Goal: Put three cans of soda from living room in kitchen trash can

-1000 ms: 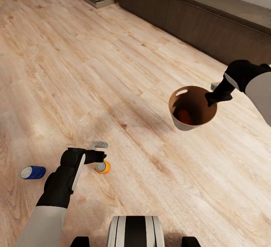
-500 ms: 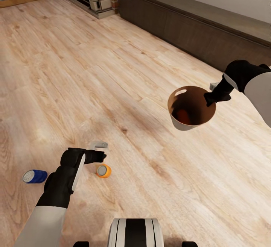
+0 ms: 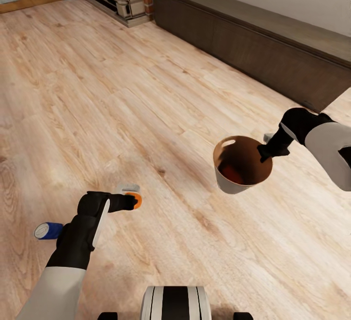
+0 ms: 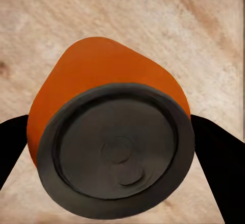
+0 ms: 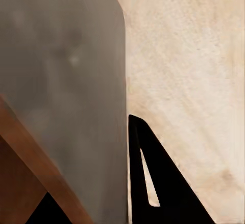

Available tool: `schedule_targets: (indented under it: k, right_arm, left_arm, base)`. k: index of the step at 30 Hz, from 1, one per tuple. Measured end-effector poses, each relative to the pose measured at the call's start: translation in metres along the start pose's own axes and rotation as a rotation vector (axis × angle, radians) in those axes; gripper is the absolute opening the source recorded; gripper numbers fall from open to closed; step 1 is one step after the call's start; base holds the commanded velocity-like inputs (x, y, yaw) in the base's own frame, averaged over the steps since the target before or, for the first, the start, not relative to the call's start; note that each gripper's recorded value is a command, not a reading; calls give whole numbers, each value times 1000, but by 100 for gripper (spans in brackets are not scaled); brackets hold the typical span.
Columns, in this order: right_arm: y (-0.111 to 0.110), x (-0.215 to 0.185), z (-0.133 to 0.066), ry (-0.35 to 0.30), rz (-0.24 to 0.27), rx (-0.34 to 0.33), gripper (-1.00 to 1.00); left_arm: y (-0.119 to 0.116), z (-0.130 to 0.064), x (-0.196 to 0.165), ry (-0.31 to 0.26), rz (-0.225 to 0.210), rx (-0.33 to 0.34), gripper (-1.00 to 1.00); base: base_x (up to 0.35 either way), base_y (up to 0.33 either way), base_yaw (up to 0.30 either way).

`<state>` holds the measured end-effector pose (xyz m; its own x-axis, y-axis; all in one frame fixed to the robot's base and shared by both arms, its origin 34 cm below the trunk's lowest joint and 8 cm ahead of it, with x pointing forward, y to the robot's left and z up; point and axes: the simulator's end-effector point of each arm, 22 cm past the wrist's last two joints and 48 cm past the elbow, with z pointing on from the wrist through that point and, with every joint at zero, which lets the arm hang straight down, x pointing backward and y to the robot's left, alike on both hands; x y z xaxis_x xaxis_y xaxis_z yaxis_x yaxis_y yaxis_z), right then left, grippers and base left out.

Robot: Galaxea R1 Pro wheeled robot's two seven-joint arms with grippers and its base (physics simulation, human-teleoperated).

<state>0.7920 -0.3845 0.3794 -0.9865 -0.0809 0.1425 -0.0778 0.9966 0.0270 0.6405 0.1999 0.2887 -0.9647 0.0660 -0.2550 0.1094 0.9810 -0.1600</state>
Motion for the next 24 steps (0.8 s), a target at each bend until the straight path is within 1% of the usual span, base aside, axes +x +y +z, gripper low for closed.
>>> schedule_targets:
  k: [1,3,4,5,6,7,8,9,10,11,12,16,17,19,21,22,23,24]
  right_arm:
    - [6,11,11,25,-1,-21,-100]
    - [12,21,20,48,2,-45,-100]
    - [17,29,28,60,1,-63,-100]
    - [22,44,40,94,20,-88,-100]
    - [26,60,54,125,25,-103,-100]
    - [23,69,59,146,19,-91,-100]
    - [17,72,58,156,1,-61,-100]
    - [13,79,63,172,-17,-42,-100]
    - [12,87,65,193,-21,-32,-100]
    - [11,87,64,194,-31,-24,-100]
    - [13,87,63,191,-33,-29,-100]
    - [37,85,57,180,16,-120,-100]
    - [40,85,56,178,22,-131,-100]
    - [39,88,54,187,16,-122,-100]
    - [32,93,53,203,-6,-90,-100]
    - [34,101,59,218,-32,-78,-100]
    - [37,108,62,242,-35,-72,-100]
    - [38,107,61,239,-50,-67,-100]
  left_arm:
    - [0,-2,-1,0,0,0,-100]
    - [0,-6,-3,0,0,-1,-100]
    - [0,-8,-4,0,0,-1,-100]
    - [0,-10,-5,0,-1,0,-100]
    - [0,-12,-7,0,-1,0,-100]
    - [0,-14,-8,0,-1,0,-100]
    - [-1,-16,-9,0,-1,1,-100]
    - [-1,-18,-10,0,-2,1,-100]
    - [-1,-20,-11,1,-2,1,-100]
    - [-1,-22,-12,0,-2,1,-100]
    - [-2,-24,-13,0,-1,1,-100]
    - [-3,-32,-17,1,-1,1,-100]
    - [-3,-34,-18,1,-1,2,-100]
    - [-5,-38,-20,1,-1,4,-100]
    - [-6,-42,-22,1,0,5,-100]
    - [-8,-44,-24,0,-1,12,-100]
    - [-9,-46,-26,-3,0,17,-100]
    - [-10,-49,-27,-5,0,21,-100]
  base:
    - [0,0,0]
    - [0,0,0]
    - [0,0,0]
    - [0,0,0]
    - [0,0,0]
    - [0,0,0]
    - [0,0,0]
    - [0,0,0]
    - [0,0,0]
    - [0,0,0]
    - [0,0,0]
    - [0,0,0]
    - [0,0,0]
    - [0,0,0]
    - [0,0,0]
    - [0,0,0]
    - [0,0,0]
    - [0,0,0]
